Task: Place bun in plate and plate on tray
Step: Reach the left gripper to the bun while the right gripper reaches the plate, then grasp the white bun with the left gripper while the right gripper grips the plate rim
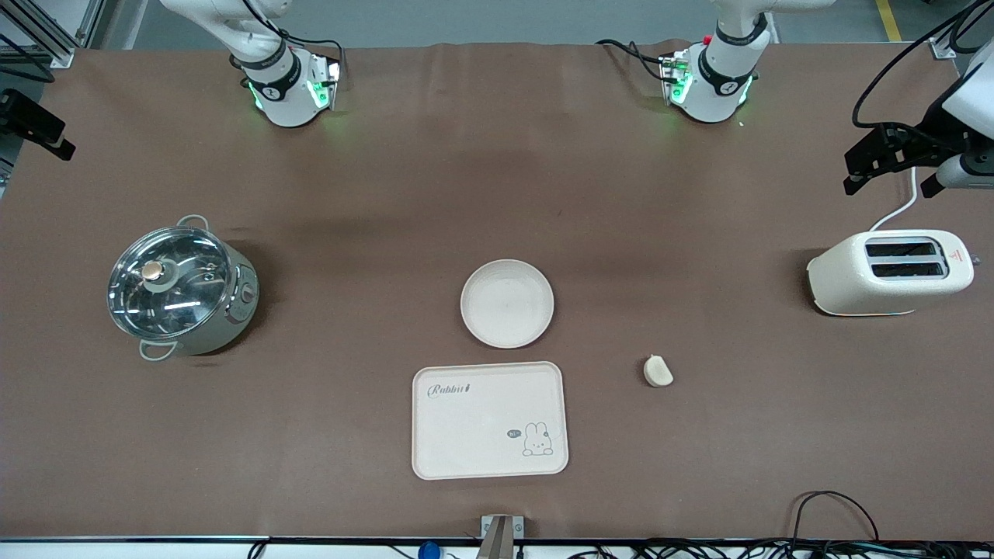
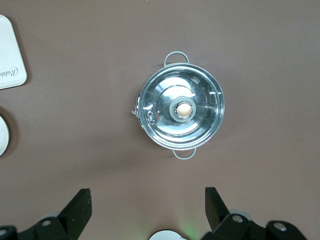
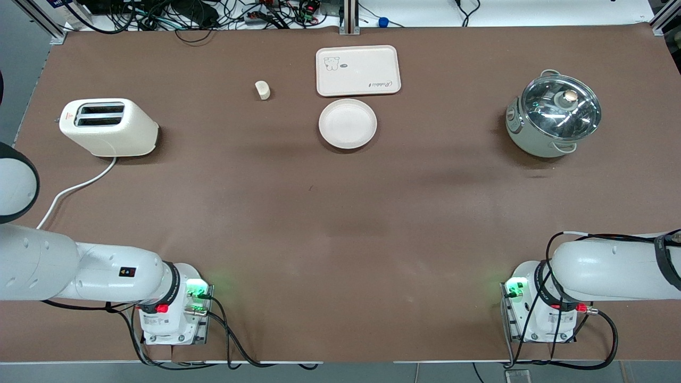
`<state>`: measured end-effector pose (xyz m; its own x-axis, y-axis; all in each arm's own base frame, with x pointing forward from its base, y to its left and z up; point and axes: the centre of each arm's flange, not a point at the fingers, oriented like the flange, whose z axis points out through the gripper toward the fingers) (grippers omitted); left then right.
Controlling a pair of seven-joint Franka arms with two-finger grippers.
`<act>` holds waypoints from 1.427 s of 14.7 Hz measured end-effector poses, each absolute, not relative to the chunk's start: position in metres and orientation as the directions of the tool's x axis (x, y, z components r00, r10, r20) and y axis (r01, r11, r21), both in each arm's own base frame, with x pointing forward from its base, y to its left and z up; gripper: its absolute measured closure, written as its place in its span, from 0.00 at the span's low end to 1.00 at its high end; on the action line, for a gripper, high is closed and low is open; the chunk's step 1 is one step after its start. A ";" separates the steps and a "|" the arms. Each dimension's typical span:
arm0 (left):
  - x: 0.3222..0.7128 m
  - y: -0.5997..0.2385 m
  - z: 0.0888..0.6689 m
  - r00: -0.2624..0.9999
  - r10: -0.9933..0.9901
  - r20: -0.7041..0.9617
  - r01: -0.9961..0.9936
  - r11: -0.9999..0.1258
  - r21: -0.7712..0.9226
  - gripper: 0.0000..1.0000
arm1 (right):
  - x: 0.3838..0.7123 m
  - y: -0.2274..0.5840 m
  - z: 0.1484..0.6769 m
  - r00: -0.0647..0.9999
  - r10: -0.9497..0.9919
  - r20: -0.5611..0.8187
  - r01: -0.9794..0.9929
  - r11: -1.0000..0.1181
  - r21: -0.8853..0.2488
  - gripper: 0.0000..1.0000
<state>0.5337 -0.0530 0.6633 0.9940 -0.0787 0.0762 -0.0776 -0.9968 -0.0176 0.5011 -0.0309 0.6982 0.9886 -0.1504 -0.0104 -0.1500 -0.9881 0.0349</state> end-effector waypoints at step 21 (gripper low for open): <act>0.676 -0.222 0.236 0.998 0.064 0.027 0.059 -0.985 0.163 0.00 | 0.640 0.150 0.312 0.951 -0.198 -0.239 -0.268 -0.913 -0.308 0.00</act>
